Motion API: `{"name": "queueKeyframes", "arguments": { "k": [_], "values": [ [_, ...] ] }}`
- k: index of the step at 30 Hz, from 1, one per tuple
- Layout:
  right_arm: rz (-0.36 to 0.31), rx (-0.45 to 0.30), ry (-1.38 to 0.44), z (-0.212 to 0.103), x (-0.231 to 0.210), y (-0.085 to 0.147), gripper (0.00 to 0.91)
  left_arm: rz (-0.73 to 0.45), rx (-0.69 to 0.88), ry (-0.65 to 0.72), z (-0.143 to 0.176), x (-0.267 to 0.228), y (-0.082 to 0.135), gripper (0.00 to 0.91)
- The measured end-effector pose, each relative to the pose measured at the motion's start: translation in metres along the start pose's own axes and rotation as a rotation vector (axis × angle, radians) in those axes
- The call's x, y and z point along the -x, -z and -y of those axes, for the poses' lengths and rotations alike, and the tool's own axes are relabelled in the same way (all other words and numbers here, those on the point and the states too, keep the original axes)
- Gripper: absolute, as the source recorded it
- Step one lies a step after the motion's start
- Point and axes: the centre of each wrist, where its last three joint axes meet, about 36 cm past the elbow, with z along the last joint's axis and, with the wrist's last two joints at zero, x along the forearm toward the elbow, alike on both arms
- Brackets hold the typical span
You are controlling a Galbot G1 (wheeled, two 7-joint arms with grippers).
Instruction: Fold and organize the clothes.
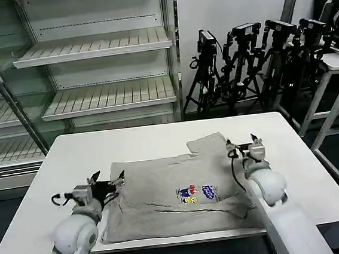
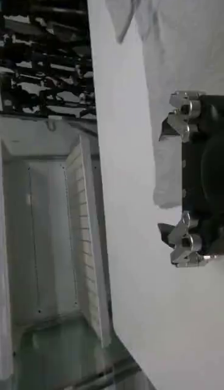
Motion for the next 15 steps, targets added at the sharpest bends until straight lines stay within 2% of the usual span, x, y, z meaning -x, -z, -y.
{"name": "queueKeyframes", "arguments": {
  "k": [8, 15],
  "values": [
    [-0.035, -0.003, -0.004, -0.019, 0.047, 0.014, 0.907, -0.029, 0.021, -0.023, 0.005, 0.041, 0.009, 0.907],
    [-0.099, -0.001, -0.013, -0.032, 0.071, 0.007, 0.907, -0.066, 0.017, -0.01, -0.001, 0.065, 0.007, 0.907]
  ]
}}
